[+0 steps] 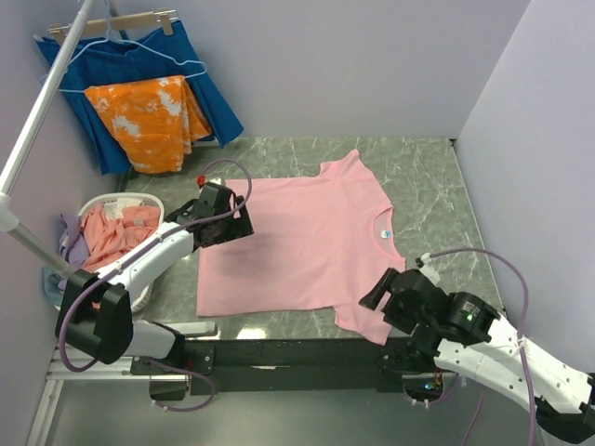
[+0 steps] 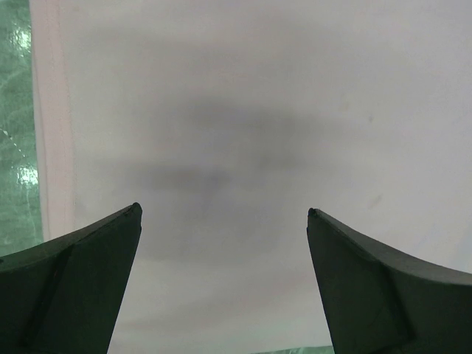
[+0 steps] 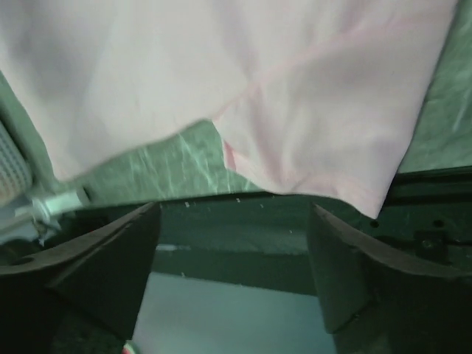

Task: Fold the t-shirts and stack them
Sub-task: Flatten out the tshirt

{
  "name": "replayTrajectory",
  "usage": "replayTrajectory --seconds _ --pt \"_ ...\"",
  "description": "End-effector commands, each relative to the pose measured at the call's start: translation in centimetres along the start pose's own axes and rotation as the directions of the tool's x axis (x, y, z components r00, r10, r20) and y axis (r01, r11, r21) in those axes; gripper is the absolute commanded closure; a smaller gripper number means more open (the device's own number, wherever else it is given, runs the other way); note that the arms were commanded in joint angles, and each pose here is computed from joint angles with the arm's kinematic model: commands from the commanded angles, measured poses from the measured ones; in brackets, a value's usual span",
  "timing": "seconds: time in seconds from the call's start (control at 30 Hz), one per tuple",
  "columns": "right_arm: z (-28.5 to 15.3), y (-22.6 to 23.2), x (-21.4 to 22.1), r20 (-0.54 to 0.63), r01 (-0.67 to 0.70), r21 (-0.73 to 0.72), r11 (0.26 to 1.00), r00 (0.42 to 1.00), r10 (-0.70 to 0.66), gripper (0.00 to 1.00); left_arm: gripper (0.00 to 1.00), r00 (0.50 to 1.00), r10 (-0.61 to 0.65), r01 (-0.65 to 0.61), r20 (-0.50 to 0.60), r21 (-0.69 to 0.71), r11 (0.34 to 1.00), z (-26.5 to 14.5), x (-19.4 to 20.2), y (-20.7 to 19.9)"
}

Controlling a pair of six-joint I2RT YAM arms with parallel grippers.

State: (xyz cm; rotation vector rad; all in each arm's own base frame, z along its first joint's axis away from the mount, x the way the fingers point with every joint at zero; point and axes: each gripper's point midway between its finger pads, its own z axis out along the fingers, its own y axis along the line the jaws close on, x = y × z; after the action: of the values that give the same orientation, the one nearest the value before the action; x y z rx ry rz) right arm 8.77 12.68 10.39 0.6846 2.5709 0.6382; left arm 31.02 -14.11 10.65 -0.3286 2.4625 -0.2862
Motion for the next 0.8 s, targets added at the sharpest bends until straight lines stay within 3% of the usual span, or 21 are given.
replayTrajectory --seconds 0.0,0.13,0.2,0.23,0.27,0.37,0.4,0.47,0.53,0.57,0.6,0.67,0.7,0.77 --pt "-1.0 2.2 -5.6 0.252 0.009 0.092 0.996 0.967 -0.032 0.10 0.01 0.999 0.039 -0.039 0.002 0.040 0.998 -1.2 -0.2 -1.1" --pt "0.6 5.3 -9.3 0.323 0.155 0.214 0.964 0.920 -0.220 0.00 0.01 1.000 0.023 -0.023 0.014 0.028 0.999 -0.9 0.0 -0.7" --pt "2.7 6.2 -13.3 0.374 0.078 0.238 0.968 0.912 -0.166 0.00 0.01 0.999 0.003 -0.004 0.050 0.011 1.000 -0.4 -1.1 -0.8" --pt "3.8 6.7 -13.9 0.335 0.145 0.214 0.966 0.918 -0.212 0.00 0.01 0.998 -0.012 0.012 0.065 0.004 1.000 0.0 -2.1 -1.4" --pt "4.0 7.2 -18.1 0.423 0.057 0.165 0.985 0.898 -0.123 0.00 0.01 0.996 -0.026 0.027 0.085 -0.006 1.000 0.2 -2.9 -1.6" --pt "5.9 8.9 -23.9 0.451 0.078 0.170 0.982 0.880 -0.148 0.01 0.01 0.987 -0.045 0.056 0.156 -0.063 0.996 1.1 -6.8 -2.1" --pt "4.7 10.3 -27.6 0.497 0.058 0.147 0.987 0.859 -0.124 0.01 0.01 0.982 -0.049 0.067 0.182 -0.094 0.993 2.2 -7.9 -1.6" --pt "7.8 10.8 -30.0 0.438 0.102 0.191 0.976 0.881 -0.177 0.00 0.01 0.974 -0.069 0.090 0.216 -0.085 0.992 3.0 -10.8 -1.7" --pt "8.2 13.4 -34.2 0.452 0.147 0.180 0.973 0.866 -0.214 0.00 0.01 0.970 -0.109 0.130 0.219 -0.084 0.988 5.3 -13.4 -0.7" --pt "11.7 12.4 -34.2 0.354 0.159 0.218 0.963 0.906 -0.230 0.00 0.01 0.970 -0.114 0.136 0.217 -0.086 0.987 6.0 -14.2 -0.2" --pt "11.2 14.9 -36.8 0.386 0.195 0.183 0.964 0.887 -0.253 0.00 0.01 0.972 -0.121 0.148 0.202 -0.125 0.981 7.8 -14.5 1.3" --pt "15.1 13.5 -38.5 0.330 0.207 0.249 0.946 0.901 -0.284 0.00 0.01 0.965 -0.123 0.149 0.231 -0.096 0.984 8.8 -17.1 1.3" --pt "15.3 15.4 -40.3 0.354 0.239 0.201 0.950 0.886 -0.298 0.00 0.00 0.967 -0.133 0.162 0.215 -0.126 0.979 10.5 -17.2 2.9" --pt "18.9 13.5 -42.2 0.309 0.229 0.207 0.951 0.907 -0.286 0.00 0.01 0.965 -0.133 0.162 0.225 -0.117 0.980 11.6 -18.9 3.2"
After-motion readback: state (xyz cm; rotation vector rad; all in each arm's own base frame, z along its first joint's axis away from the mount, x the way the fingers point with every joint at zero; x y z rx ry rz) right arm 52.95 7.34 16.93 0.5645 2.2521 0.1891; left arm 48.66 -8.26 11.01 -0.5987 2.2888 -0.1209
